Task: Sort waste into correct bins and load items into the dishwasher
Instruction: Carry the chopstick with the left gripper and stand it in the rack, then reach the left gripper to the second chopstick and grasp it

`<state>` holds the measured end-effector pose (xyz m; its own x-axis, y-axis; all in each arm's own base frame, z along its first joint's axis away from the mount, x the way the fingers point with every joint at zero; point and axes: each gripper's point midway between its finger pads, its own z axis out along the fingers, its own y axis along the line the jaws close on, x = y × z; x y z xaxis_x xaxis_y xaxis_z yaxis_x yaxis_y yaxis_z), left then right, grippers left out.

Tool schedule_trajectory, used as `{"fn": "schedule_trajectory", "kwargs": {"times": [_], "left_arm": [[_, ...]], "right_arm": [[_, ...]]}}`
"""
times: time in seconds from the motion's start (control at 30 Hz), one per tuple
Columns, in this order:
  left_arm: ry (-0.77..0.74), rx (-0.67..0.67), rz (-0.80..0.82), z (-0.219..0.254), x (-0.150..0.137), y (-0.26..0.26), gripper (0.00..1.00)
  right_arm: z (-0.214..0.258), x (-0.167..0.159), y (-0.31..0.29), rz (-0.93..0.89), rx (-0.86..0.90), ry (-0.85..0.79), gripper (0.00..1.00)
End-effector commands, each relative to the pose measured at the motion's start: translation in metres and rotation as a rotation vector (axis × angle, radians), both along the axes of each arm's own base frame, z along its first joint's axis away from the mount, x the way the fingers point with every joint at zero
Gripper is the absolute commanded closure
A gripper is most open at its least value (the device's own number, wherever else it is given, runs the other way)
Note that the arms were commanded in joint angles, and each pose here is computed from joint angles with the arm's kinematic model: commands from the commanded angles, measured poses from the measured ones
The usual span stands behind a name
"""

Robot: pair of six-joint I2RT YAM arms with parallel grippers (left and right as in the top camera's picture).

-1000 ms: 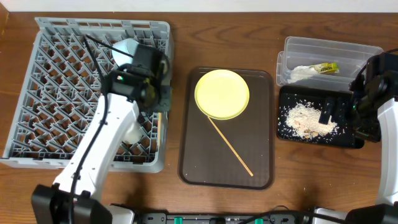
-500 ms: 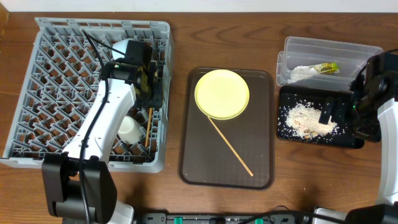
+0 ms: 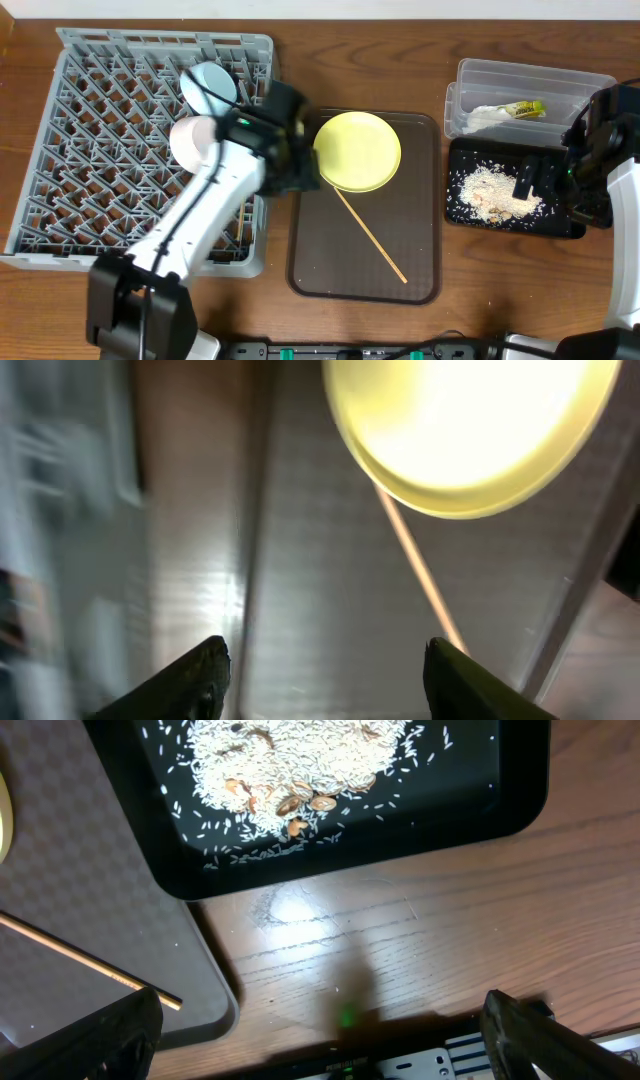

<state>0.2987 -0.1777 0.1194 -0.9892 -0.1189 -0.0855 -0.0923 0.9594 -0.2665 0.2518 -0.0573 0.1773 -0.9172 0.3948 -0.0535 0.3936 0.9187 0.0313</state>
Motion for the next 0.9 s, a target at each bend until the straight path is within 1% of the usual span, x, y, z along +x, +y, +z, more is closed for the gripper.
{"fn": "schedule_trajectory", "kwargs": {"times": [0.0, 0.2, 0.3, 0.43, 0.77, 0.8, 0.87], "left_arm": [[0.030, 0.060, 0.128, -0.013, -0.010, -0.015, 0.34], [0.039, 0.081, 0.055, -0.042, -0.026, -0.063, 0.32], [0.080, 0.102, 0.065, -0.061, -0.037, -0.078, 0.32], [0.102, 0.111, 0.022, -0.082, -0.045, -0.095, 0.32], [0.171, 0.191, -0.029, -0.124, -0.065, -0.102, 0.32], [0.176, 0.197, -0.029, -0.127, -0.065, -0.101, 0.32], [0.183, 0.203, -0.029, -0.130, -0.066, -0.100, 0.39]], "right_arm": [[0.008, 0.001, -0.003, -0.016, -0.012, -0.027, 0.01], [0.008, 0.001, -0.003, -0.016, -0.012, -0.027, 0.01], [0.008, 0.001, -0.003, -0.016, -0.012, -0.028, 0.01], [0.008, 0.001, -0.003, -0.016, -0.012, -0.028, 0.01], [0.008, 0.001, -0.003, -0.016, -0.012, -0.027, 0.01], [0.008, 0.001, -0.003, -0.016, -0.012, -0.027, 0.01], [0.008, 0.001, -0.003, -0.016, -0.012, -0.027, 0.01]]}}
